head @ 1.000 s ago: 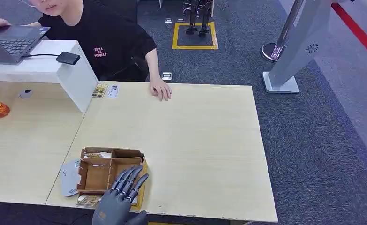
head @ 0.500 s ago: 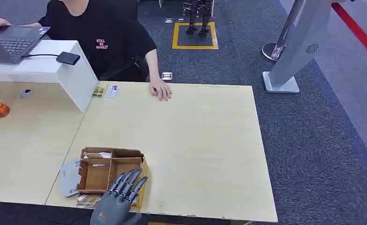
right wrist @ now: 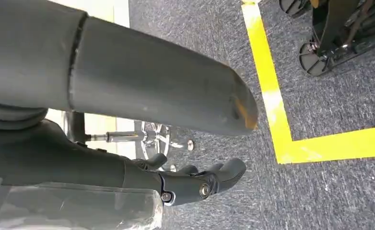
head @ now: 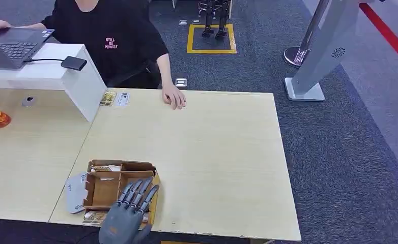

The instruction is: Pass the card to the sensor for recognition and then transmit it.

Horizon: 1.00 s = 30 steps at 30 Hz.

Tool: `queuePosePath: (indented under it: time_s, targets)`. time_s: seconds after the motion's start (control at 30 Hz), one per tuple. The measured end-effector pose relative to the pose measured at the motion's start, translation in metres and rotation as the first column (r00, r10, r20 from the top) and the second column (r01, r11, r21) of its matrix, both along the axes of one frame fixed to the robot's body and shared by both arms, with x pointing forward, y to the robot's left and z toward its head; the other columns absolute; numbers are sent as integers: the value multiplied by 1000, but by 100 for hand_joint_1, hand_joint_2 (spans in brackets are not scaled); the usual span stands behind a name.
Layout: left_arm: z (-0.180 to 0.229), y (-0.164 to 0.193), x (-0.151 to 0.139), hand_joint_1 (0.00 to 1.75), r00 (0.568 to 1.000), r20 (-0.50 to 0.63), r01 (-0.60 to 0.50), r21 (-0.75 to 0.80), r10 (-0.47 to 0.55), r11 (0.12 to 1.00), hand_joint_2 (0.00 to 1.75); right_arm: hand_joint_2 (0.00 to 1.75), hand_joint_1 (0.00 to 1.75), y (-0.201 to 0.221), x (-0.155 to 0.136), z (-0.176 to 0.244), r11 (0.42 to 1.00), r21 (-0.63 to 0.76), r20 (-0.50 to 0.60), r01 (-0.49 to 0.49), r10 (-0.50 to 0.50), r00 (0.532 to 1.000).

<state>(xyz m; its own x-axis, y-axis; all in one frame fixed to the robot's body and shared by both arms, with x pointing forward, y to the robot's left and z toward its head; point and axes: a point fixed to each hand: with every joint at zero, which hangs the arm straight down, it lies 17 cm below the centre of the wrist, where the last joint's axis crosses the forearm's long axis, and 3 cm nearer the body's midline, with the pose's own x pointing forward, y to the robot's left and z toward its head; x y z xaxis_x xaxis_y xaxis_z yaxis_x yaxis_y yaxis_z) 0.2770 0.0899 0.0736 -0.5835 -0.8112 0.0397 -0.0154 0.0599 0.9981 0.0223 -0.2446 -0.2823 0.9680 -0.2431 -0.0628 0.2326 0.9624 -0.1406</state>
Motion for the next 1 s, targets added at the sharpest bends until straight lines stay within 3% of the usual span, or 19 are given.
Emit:
queuePosePath:
  time_s: [0.23,0.77,1.0]
  targets:
    - [4,-2,3,0,1000,12,0,-1,0,1000,175,0,0,0,0,0,1000,0,0,1,-1,1000]
    - [43,-9,2,0,997,82,12,-190,3,982,175,0,0,-1,0,0,1000,-3,0,12,-12,1000]
    - [39,-22,-10,0,992,-67,78,-311,-103,947,175,0,0,0,1,0,1000,-2,6,17,-17,1000]
